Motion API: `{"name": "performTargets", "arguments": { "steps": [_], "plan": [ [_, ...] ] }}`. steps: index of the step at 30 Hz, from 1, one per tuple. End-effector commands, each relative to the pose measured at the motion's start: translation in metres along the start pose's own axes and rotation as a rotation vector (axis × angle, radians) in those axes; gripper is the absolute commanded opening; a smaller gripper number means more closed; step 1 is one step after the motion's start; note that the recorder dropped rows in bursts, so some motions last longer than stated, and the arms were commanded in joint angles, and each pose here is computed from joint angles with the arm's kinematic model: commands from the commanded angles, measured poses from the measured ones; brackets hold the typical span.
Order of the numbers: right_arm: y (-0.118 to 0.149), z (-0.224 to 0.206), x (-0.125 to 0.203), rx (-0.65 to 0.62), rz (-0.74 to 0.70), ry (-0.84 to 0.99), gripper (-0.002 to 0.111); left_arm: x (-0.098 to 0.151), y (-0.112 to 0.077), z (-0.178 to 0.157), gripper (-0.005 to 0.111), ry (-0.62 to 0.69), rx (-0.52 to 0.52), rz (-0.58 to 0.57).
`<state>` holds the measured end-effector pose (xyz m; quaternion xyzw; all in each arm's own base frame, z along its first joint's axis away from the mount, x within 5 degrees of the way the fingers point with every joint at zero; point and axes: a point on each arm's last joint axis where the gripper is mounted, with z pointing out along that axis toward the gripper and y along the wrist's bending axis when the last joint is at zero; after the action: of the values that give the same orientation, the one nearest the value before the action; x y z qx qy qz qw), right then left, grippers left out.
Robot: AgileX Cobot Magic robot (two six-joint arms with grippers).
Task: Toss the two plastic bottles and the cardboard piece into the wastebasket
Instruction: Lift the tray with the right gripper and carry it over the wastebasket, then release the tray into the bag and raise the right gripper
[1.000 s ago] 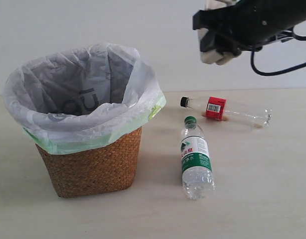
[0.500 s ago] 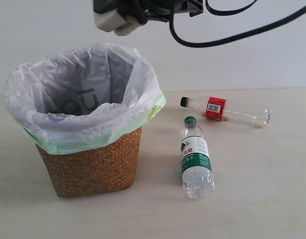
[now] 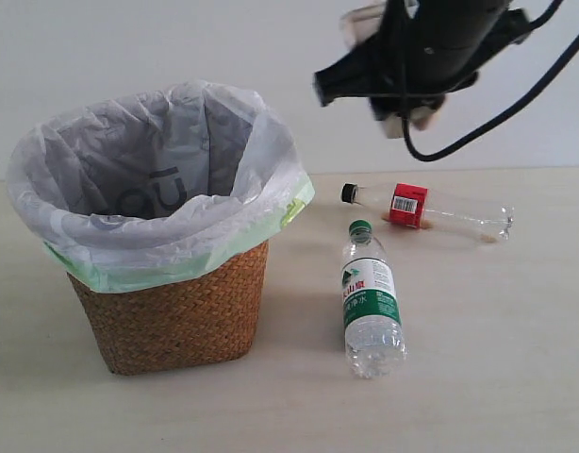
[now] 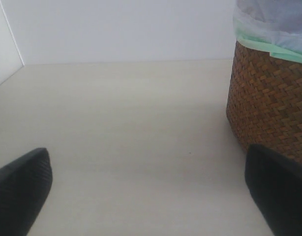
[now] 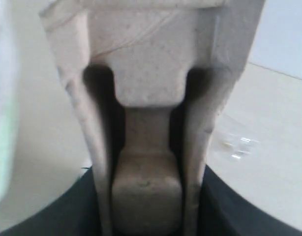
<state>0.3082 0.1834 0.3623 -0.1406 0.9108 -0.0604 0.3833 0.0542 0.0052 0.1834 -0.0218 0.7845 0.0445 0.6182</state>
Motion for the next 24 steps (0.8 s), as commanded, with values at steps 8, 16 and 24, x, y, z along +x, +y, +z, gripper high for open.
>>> {"name": "performTargets", "arguments": {
  "steps": [8, 16, 24],
  "plan": [
    [0.012, -0.006, -0.003, -0.151, 0.133, -0.014, 0.0, -0.002, 0.0, -0.001, 0.108, -0.014, -0.002, -0.011],
    [0.066, -0.041, -0.027, -0.893, 0.198, -0.245, 0.0, -0.002, 0.0, -0.001, 0.108, -0.014, -0.002, -0.011],
    [0.046, -0.021, -0.019, -0.563, 0.009, -0.214, 0.0, -0.002, 0.0, -0.001, 0.108, -0.014, -0.002, -0.011]
  ]
}}
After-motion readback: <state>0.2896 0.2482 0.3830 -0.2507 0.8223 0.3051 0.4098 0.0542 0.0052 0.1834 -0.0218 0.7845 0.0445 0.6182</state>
